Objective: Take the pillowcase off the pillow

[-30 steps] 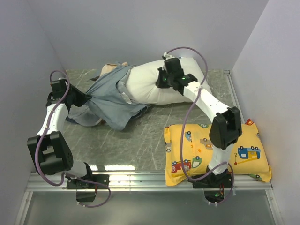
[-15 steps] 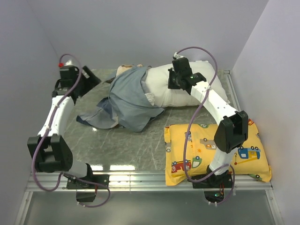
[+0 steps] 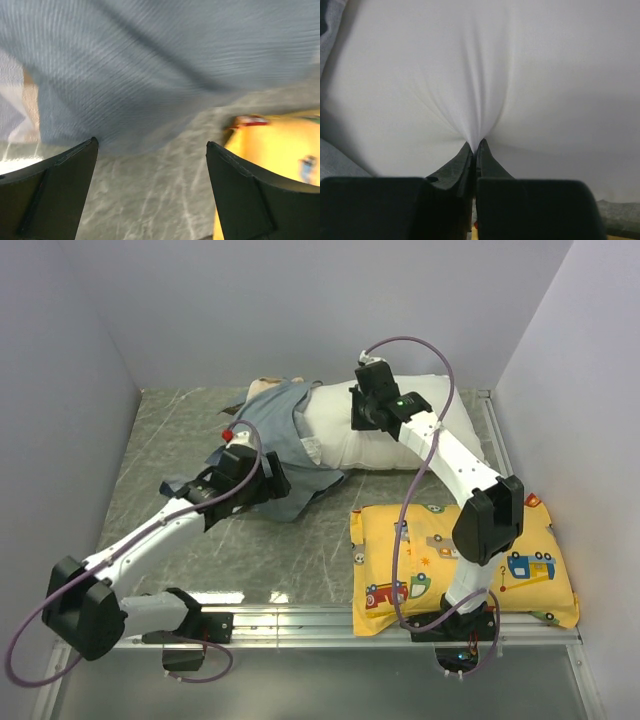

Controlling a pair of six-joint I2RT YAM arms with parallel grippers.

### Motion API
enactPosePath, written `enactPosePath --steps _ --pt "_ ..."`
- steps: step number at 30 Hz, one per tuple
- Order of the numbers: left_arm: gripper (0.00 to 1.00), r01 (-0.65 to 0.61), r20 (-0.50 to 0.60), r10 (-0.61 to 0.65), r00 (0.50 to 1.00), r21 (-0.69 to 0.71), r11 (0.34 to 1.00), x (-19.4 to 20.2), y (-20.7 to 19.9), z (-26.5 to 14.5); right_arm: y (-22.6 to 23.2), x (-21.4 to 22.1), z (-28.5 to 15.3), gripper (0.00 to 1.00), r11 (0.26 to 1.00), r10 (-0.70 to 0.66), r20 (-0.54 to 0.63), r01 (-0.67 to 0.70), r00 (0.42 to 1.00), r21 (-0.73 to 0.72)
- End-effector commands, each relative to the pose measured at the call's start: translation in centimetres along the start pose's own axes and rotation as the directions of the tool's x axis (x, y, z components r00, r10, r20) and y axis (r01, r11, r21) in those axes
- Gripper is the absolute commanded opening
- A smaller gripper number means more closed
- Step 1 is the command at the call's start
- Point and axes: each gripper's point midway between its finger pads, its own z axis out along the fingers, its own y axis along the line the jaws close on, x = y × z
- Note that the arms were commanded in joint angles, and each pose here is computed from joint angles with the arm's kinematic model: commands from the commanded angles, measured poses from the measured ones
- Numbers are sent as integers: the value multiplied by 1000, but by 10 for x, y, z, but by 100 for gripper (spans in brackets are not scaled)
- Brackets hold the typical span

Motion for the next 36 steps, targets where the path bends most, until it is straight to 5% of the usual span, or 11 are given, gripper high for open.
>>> enactPosePath --steps 1,7,10,11,14,20,24,29,30,34,36 --pt "95 67 100 -58 993 -93 993 -10 12 16 16 -38 -16 0 1000 6 115 -3 993 -26" --pt "84 105 221 -43 974 -277 955 -32 42 28 13 -35 -17 0 1000 -15 110 16 994 -7" --pt "43 76 214 -4 977 -331 941 -36 51 32 9 -36 -18 0 1000 -22 111 22 994 4" --pt "21 76 214 2 977 -356 932 -38 57 32 7 -37 -19 0 1000 -21 115 20 993 7" --pt "1 101 217 -17 976 -383 918 -39 75 29 -2 -40 -19 0 1000 -13 119 11 993 17" --pt "0 301 319 -164 933 -449 841 -58 155 -4 -34 -52 -21 0 998 34 135 -40 990 48" --pt "0 496 438 -318 841 -391 775 -72 206 -29 -63 -61 -23 0 993 95 151 -105 984 60" --pt "1 482 429 -335 839 -300 823 -92 186 -30 -52 -61 -27 0 997 69 142 -71 987 8" --pt "1 464 439 -315 841 -289 837 -98 179 -34 -44 -59 -32 5 999 41 157 -40 987 -10" --pt "1 397 445 -258 858 -253 882 -116 143 -43 7 -45 -53 62 992 -108 223 121 969 -47" --pt "0 383 428 -253 867 -249 890 -116 137 -44 36 -33 -65 74 975 -192 259 214 947 -59"
